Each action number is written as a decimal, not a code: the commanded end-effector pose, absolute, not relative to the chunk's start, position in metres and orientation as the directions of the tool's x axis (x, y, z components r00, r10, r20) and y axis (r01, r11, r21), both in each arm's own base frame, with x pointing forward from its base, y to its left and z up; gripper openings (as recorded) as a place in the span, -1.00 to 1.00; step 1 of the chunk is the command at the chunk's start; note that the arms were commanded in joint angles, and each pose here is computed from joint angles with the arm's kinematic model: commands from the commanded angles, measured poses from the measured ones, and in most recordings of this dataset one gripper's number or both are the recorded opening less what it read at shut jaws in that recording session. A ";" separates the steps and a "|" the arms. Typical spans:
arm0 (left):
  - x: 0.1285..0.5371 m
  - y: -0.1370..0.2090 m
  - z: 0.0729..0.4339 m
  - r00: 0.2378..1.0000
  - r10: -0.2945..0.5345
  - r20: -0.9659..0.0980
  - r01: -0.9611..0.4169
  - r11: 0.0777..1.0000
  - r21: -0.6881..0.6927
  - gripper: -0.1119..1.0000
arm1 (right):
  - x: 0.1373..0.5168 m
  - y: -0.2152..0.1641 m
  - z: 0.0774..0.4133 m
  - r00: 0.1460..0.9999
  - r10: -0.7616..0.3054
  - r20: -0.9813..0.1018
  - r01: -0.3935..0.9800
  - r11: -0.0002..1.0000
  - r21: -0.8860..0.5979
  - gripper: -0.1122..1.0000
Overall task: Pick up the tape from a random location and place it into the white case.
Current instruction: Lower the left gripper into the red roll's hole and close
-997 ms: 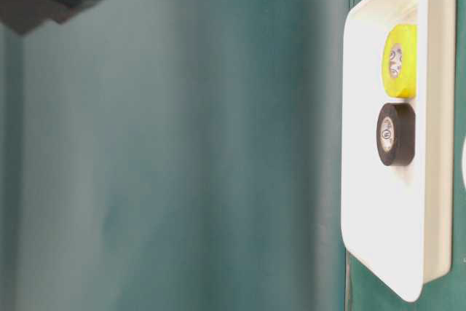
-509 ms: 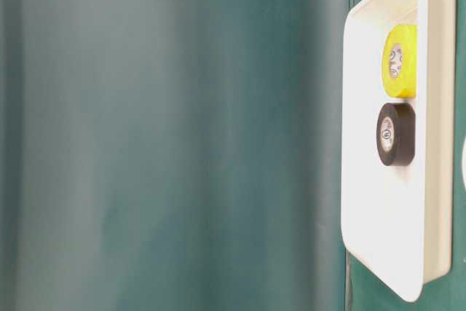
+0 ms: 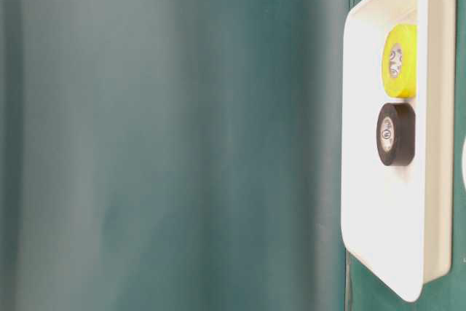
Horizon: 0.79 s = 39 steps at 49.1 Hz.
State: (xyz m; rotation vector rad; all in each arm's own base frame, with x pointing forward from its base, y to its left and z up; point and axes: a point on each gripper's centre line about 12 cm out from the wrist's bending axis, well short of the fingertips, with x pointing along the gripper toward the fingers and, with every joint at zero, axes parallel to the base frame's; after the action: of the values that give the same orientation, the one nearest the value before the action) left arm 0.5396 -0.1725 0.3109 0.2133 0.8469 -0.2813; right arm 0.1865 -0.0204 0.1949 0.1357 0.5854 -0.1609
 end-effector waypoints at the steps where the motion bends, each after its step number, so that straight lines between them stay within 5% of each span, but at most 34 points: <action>1: 0.530 -0.171 0.352 0.689 -0.179 -0.702 0.324 0.943 0.078 -0.38 | 0.189 -0.020 0.198 0.826 -0.110 -0.553 0.188 0.978 0.085 0.72; 39: 0.503 -0.159 0.347 0.663 -0.166 -0.730 0.322 0.944 0.077 -0.38 | 0.189 -0.020 0.198 0.826 -0.111 -0.553 0.187 0.979 0.084 0.72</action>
State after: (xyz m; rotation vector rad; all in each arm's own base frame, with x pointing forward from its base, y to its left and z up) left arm 0.5165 -0.1649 0.3127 0.2181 0.8820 -0.2804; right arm 0.1865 -0.0204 0.1949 0.1357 0.5854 -0.1609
